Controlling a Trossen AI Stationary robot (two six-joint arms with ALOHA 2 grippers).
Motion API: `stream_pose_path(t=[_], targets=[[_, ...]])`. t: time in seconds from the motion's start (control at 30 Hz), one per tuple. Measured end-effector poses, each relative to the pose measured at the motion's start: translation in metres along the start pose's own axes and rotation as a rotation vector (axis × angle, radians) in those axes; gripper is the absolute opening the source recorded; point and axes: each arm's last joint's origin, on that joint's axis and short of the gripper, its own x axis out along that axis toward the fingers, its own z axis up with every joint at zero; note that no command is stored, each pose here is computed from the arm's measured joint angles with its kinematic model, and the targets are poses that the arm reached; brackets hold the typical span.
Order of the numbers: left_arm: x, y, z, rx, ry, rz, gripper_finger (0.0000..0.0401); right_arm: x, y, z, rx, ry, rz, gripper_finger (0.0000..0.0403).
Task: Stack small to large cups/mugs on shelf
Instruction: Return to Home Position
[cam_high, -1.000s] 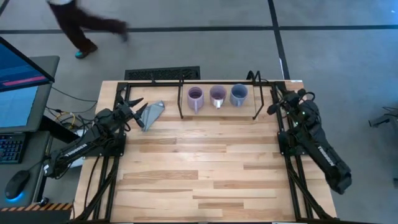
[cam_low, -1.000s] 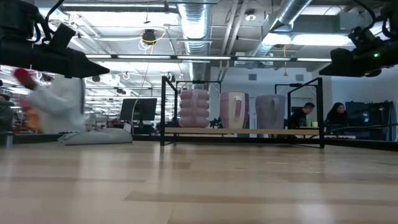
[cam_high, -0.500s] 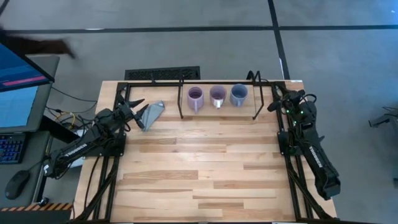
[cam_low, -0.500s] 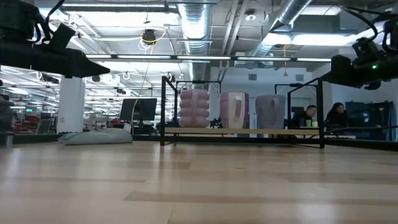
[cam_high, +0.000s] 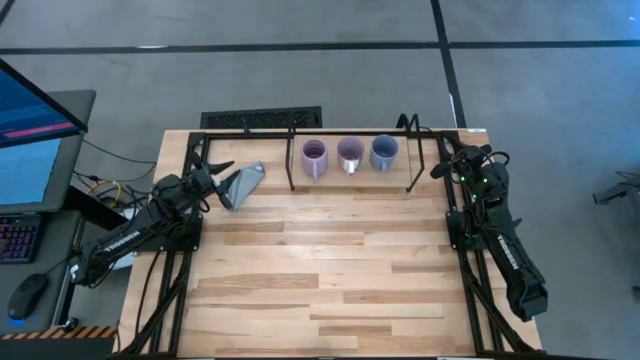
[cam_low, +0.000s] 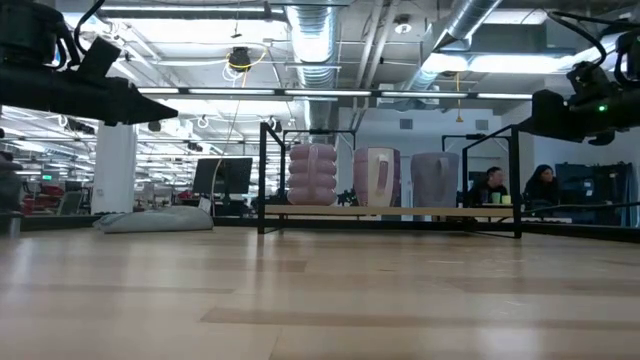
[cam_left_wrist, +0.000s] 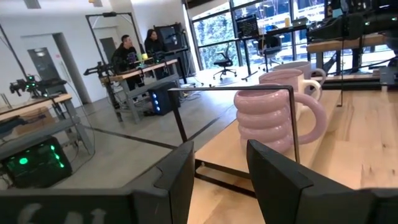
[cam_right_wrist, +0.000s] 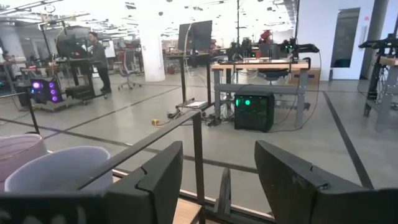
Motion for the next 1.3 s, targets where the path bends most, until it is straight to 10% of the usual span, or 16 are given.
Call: stream_pose_path(t=[0.37,0.63,1.3], targets=[[-0.0003,-0.0025,0.0007,0.008,-0.023,-0.088,0.0139,0.0000,0.0000,-0.0001,0.013,0.000,0.000,0.0221],[-0.0004,-0.0027,0.0033,-0.007,-0.052,-0.106,0.0139,0.0000,0.0000,-0.0003,0.248,0.001,0.000,0.0221],[0.0003,-0.0035,0.0003,-0.044,-0.017,-0.117,0.0139,0.0001,0.0000,-0.0004,0.255,0.001,0.000,0.0221]])
